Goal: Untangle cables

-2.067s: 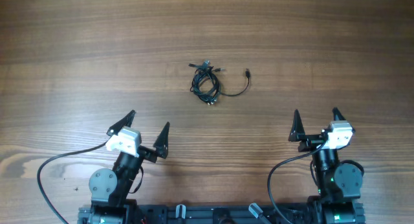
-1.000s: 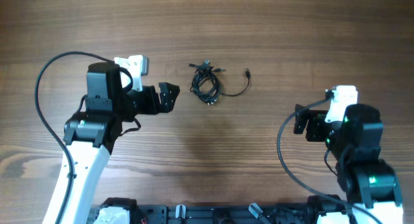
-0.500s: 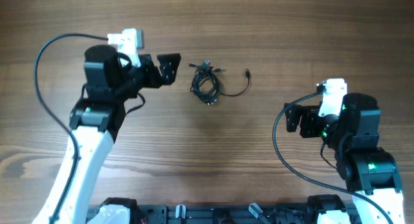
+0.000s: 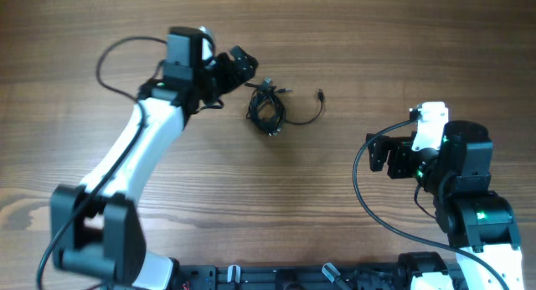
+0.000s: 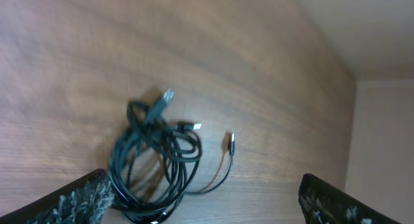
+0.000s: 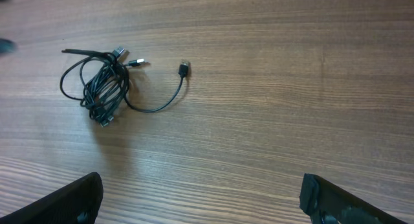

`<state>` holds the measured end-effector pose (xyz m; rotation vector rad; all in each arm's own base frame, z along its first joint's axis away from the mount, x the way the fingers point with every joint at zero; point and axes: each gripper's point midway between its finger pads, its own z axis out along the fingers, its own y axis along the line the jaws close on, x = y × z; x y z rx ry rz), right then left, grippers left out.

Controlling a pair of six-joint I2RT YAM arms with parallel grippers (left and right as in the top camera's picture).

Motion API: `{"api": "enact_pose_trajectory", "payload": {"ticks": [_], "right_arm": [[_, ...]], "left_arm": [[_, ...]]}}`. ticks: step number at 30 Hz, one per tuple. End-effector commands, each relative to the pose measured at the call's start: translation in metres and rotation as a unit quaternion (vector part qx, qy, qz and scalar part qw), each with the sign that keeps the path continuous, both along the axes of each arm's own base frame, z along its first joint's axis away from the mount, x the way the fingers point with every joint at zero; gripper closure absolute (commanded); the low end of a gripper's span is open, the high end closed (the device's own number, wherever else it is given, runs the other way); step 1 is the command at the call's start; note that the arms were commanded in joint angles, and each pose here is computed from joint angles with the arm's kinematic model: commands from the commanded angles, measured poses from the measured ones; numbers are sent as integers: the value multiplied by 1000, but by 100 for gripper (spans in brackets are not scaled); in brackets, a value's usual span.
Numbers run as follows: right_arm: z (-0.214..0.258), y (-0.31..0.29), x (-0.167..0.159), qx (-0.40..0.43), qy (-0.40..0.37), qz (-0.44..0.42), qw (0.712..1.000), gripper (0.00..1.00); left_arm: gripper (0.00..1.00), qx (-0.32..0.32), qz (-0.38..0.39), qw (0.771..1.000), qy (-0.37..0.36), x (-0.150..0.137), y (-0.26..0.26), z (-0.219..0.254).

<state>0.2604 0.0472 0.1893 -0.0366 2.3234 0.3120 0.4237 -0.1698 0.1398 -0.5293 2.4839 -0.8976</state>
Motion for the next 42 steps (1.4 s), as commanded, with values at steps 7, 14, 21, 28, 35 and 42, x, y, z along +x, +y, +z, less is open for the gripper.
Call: {"api": "enact_pose_trajectory", "payload": {"ticks": [7,14,21,28,35,42], "right_arm": [[9,2,2,20,-4,-8,1000,0],[8,2,1,39,8,-27,999,0],[10,17,4,115,27,-38,992,0],[16,63,26,217,39,66,973,0],[-2,84,65,294,70,88,949,4],[-35,109,58,359,160,144,908,15]], "left_arm": [[18,-43,54,993,94,11,-37,-74],[96,-50,57,995,67,26,-37,-75],[96,-259,-114,959,-10,8,-104,47],[96,-344,-287,890,-83,-53,-137,146],[96,-360,-347,865,-46,-85,-149,151],[96,-368,-332,868,-24,-84,-150,151]]}}
